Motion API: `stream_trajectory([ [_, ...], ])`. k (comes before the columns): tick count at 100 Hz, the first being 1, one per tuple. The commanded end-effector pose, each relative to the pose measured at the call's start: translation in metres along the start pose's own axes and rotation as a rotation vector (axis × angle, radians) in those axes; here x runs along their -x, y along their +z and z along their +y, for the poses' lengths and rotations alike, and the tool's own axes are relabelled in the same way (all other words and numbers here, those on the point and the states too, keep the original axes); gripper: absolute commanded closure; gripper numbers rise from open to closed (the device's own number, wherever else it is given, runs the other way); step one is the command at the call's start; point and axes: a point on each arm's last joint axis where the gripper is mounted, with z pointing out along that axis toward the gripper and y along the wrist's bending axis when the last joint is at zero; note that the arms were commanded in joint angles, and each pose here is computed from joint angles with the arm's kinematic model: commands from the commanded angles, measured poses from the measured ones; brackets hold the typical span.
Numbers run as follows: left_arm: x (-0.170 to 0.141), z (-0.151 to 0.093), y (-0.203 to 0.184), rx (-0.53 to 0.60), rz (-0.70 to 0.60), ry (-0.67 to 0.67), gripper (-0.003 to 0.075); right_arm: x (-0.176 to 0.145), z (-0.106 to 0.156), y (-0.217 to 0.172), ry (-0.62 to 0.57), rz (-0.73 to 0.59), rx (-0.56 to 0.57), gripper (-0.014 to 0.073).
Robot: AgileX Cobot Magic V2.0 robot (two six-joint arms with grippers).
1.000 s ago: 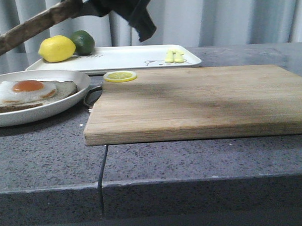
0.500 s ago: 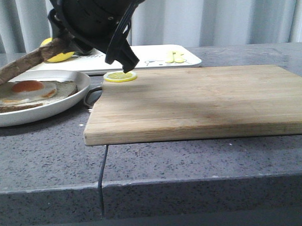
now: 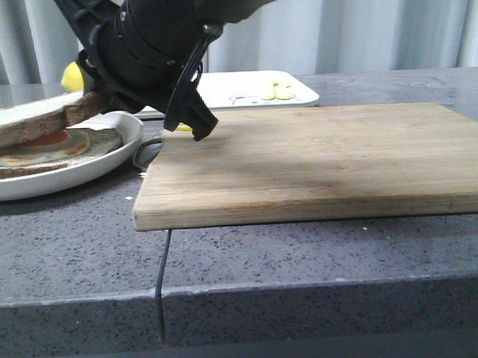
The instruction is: Place bread and move sandwich to tray
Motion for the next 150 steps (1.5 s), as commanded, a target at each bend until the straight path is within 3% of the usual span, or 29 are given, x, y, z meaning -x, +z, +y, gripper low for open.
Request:
stream_trajectory([
  [1,0.014,-0.005,-0.004,-0.031,-0.084,-0.014,0.0195,0.012,0.026,-0.019,0.003,-0.011,0.095,0.0627],
  [27,0.014,-0.005,-0.004,-0.031,-0.084,-0.014,0.0195,0.01,0.028,-0.019,-0.023,0.006,0.112,0.0314],
  [45,0.014,-0.005,-0.004,-0.031,-0.084,-0.014,0.0195,0.01,0.028,-0.019,-0.023,0.005,0.111,0.0194],
  [86,0.014,-0.005,-0.004,-0.031,-0.084,-0.014,0.0195,0.036,0.037,-0.042,-0.056,-0.092,0.128,0.0187],
  [109,0.014,-0.005,-0.004,-0.031,-0.084,-0.014,0.0195,0.069,0.054,-0.081,-0.249,-0.202,0.214,0.0187],
  [126,0.014,-0.005,-0.004,-0.031,-0.084,-0.014,0.0195,0.093,0.067,-0.121,-0.47,-0.283,0.293,0.0187],
  [150,0.014,-0.005,-0.004,-0.031,-0.084,-0.014,0.0195,0.119,0.051,-0.178,-0.675,-0.372,0.274,0.0187],
])
